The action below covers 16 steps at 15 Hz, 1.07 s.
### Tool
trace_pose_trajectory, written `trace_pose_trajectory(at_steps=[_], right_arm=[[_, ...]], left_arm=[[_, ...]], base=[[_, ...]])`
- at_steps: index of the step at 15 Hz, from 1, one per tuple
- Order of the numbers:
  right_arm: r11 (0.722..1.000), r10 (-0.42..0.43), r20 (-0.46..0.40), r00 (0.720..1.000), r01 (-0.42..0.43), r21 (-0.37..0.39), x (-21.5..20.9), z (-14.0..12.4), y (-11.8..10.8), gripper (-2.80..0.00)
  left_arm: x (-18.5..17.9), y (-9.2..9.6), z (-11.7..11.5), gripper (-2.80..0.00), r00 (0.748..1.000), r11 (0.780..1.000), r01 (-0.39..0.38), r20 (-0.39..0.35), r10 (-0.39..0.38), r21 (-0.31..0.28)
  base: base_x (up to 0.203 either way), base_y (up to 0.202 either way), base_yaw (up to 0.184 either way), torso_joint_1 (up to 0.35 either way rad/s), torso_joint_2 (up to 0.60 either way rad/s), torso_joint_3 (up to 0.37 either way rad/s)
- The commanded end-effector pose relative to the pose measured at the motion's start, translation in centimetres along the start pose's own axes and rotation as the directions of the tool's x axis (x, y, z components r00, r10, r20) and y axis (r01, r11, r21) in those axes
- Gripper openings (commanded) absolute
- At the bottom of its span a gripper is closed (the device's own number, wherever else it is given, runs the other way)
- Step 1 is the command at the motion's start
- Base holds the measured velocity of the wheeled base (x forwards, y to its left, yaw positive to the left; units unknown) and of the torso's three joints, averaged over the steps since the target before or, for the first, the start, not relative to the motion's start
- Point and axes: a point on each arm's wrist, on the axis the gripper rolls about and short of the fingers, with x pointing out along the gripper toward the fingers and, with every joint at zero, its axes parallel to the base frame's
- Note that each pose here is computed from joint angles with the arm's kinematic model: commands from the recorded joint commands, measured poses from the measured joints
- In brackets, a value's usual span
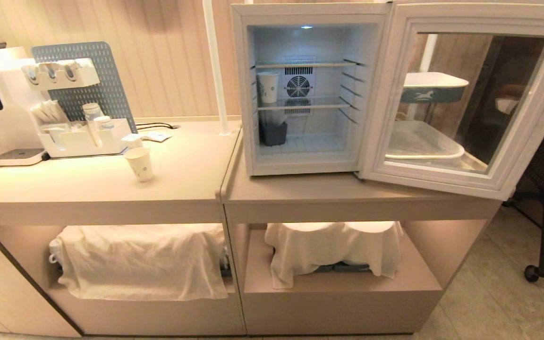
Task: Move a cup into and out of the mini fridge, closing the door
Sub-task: Put the paper cup in the freezer
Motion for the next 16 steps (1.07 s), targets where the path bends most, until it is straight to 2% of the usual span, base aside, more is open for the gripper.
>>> trace_pose_trajectory(at_steps=[1,16], right_arm=[[1.0,0.003,-0.019,1.0,-0.003,-0.002,0.14,-0.51,0.05,-2.8],[1.0,0.009,-0.016,1.0,-0.009,-0.008,0.14,-0.49,0.06,-2.8]], left_arm=[[0.03,0.0,-0.02,-2.8,1.0,1.0,-0.001,-0.004,0.001,0.005],[0.04,0.0,-0.03,-2.8,1.0,1.0,-0.001,-0.004,0.001,-0.002]], base=[[0.0,0.196,-0.002,0.002,0.01,0.001],[0.0,0.192,0.0,0.003,0.0,0.003]])
